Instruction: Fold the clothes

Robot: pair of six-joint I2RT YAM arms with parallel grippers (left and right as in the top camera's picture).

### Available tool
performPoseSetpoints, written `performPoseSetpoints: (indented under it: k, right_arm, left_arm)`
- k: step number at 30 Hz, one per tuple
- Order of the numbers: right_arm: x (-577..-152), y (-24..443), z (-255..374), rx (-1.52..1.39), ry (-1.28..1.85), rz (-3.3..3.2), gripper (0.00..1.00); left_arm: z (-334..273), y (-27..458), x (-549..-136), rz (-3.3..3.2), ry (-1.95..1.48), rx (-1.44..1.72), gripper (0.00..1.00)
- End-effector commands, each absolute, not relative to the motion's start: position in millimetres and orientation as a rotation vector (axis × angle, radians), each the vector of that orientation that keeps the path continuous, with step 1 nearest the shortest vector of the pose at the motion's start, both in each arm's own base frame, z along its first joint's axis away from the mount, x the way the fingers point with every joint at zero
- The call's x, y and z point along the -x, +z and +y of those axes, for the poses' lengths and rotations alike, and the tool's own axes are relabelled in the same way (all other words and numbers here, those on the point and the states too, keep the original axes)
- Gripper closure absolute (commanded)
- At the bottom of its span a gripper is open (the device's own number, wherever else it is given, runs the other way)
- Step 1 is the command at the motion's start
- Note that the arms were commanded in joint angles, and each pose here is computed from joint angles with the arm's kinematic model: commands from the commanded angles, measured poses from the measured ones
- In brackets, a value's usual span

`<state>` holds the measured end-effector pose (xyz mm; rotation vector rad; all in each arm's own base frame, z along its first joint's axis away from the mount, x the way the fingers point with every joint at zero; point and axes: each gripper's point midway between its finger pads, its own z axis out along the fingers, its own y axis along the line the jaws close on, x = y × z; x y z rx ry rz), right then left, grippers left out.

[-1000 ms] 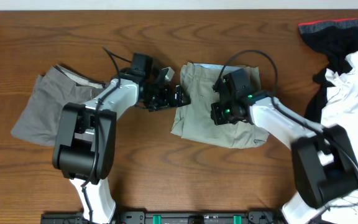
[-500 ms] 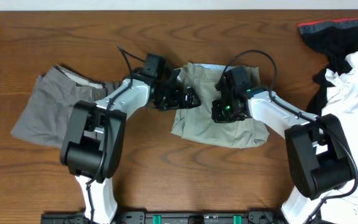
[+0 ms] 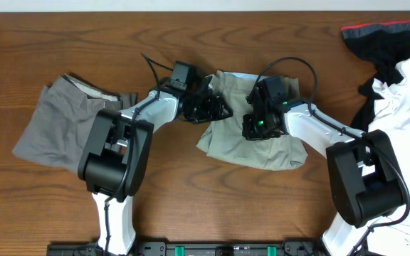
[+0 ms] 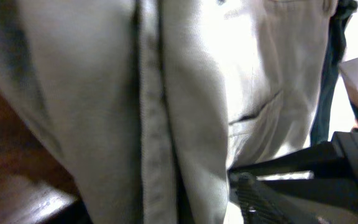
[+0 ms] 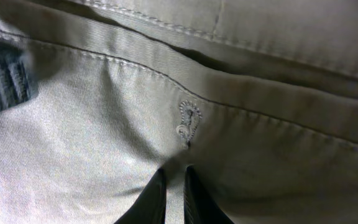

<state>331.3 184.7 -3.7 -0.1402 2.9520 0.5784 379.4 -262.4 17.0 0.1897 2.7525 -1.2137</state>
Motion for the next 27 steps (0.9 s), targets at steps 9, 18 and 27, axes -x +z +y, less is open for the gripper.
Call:
performPoseSetpoints:
  k: [9,18,27]
  right_arm:
    - [-299.8,-58.8,150.1,0.114,0.33,3.117,0.88]
    - [-299.8,-58.8,150.1,0.126,0.33,3.116,0.89]
    - [-287.1,-21.4,143.4,0.154,0.323,3.133,0.93]
  left_arm:
    - [-272.4,-23.0,-354.3,2.857,-1.209,-0.162,0.45]
    - [-284.7,-20.1,-349.8,2.838,-1.233,-0.217,0.9]
    - [-273.3,17.2,-350.5,2.745,-1.378,-0.313,0.94]
